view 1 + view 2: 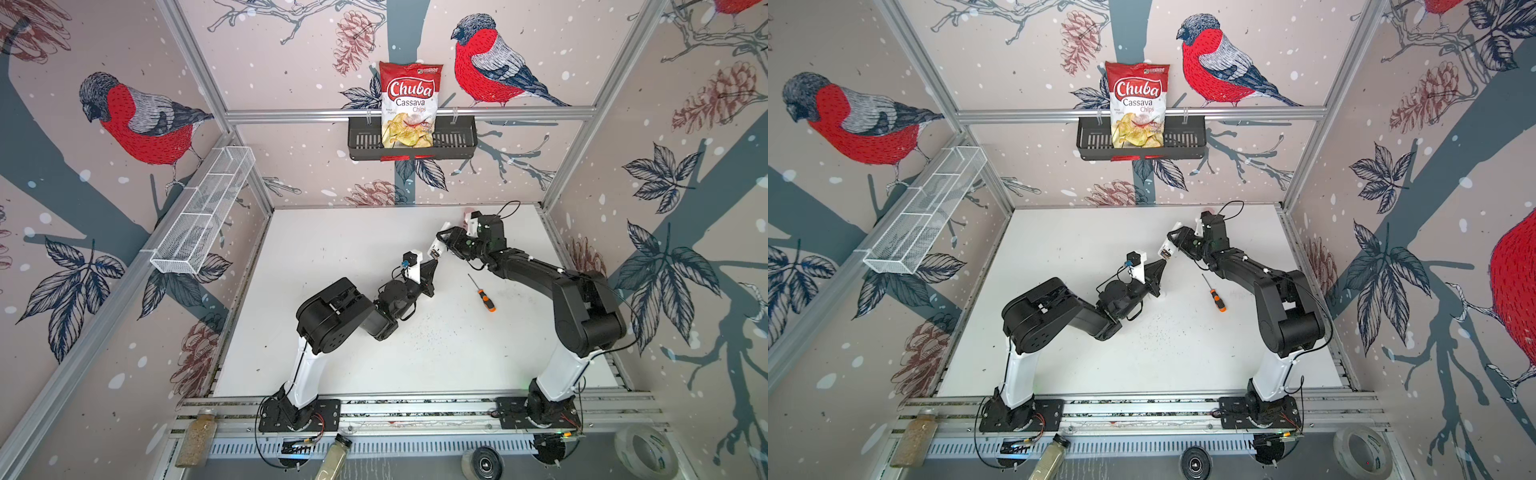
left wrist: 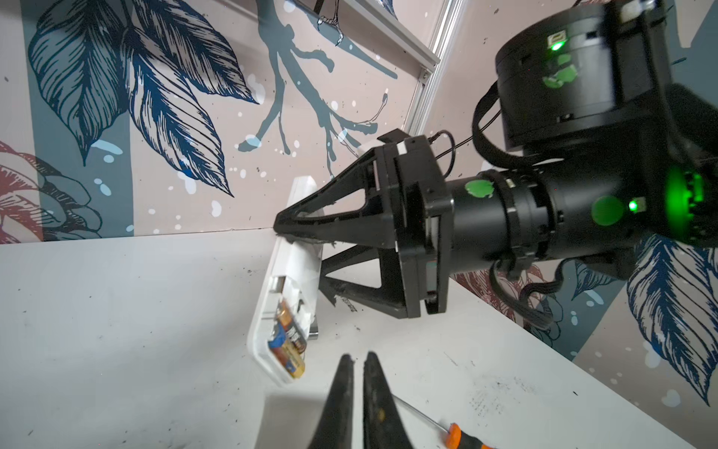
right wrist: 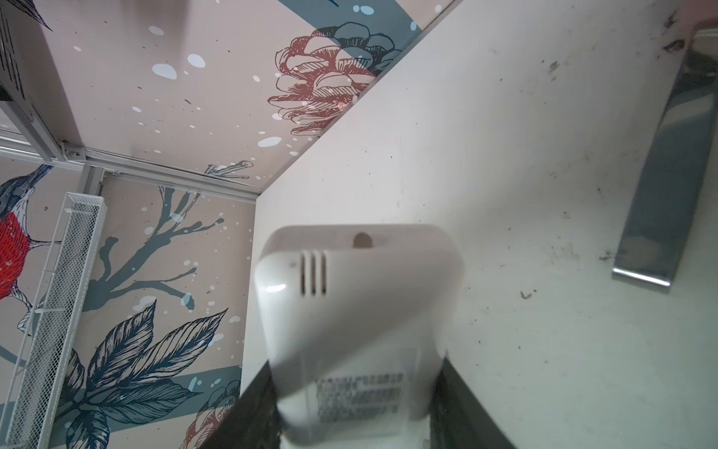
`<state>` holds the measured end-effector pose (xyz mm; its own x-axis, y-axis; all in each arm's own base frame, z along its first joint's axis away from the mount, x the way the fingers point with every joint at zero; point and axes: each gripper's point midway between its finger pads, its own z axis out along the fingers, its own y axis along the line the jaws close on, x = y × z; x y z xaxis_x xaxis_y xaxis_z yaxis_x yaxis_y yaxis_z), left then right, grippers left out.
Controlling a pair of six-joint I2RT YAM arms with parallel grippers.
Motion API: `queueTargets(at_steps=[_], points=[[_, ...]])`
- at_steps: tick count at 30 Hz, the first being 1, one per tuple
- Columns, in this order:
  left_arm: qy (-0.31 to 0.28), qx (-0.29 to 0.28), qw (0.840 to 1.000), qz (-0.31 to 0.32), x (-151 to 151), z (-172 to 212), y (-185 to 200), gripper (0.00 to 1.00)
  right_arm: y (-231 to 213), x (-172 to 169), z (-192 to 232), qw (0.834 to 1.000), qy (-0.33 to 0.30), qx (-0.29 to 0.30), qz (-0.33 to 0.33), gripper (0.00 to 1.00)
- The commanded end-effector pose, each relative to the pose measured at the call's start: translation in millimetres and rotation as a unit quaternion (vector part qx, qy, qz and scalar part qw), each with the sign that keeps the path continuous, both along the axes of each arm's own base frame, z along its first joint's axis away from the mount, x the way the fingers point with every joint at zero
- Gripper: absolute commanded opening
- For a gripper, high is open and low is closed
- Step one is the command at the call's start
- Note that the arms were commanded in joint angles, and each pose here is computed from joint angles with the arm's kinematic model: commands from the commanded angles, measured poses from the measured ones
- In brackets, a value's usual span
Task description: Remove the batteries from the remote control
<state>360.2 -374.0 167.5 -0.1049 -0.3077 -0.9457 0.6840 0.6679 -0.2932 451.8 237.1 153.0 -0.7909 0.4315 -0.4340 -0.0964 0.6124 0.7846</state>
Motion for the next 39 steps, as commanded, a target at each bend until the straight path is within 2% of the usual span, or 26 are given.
queueTargets(at_steps=[1,11,14,17,18,19,20,21,26,29,34,39], points=[[-0.016,-0.021,1.000,-0.009,-5.6,15.4,0.5,0.10,-1.0,2.2,-2.0,1.000,-0.007,-0.015,0.004,0.21],[-0.007,-0.003,1.000,0.024,-9.7,10.2,32.8,0.10,-7.0,-1.9,-15.7,0.996,0.003,-0.083,0.027,0.21],[0.010,0.009,0.999,0.035,-6.6,7.1,46.4,0.18,-8.5,-3.2,-17.9,0.993,0.006,-0.115,0.037,0.21],[0.033,0.024,0.998,0.049,-2.0,4.7,59.2,0.38,-8.8,-5.8,-21.7,0.987,0.011,-0.154,0.053,0.21],[0.046,0.030,0.997,0.056,2.0,3.6,64.0,0.53,-7.7,-7.0,-23.2,0.984,0.014,-0.168,0.059,0.21],[0.067,0.042,0.995,0.066,7.2,-0.1,68.2,0.75,-7.4,-7.9,-24.7,0.981,0.015,-0.184,0.064,0.21],[0.083,0.054,0.992,0.079,11.3,-2.8,72.4,0.89,-6.8,-8.7,-25.9,0.978,0.017,-0.196,0.070,0.21],[0.094,0.070,0.989,0.094,15.2,-3.6,76.6,0.96,-6.8,-10.7,-29.5,0.974,0.023,-0.211,0.077,0.21],[0.120,0.117,0.977,0.131,17.8,-2.9,91.1,0.98,-6.2,-18.7,-46.9,0.947,0.048,-0.297,0.109,0.19],[0.132,0.123,0.973,0.141,13.9,-2.3,99.5,0.98,-5.2,-24.6,-51.7,0.935,0.052,-0.330,0.117,0.19],[0.159,0.117,0.971,0.132,3.5,-12.3,105.1,0.98,-7.1,-36.1,-76.0,0.898,0.084,-0.407,0.144,0.21],[0.174,0.111,0.969,0.133,-4.9,-22.2,112.4,0.98,-10.8,-39.5,-88.9,0.886,0.098,-0.429,0.149,0.23]])
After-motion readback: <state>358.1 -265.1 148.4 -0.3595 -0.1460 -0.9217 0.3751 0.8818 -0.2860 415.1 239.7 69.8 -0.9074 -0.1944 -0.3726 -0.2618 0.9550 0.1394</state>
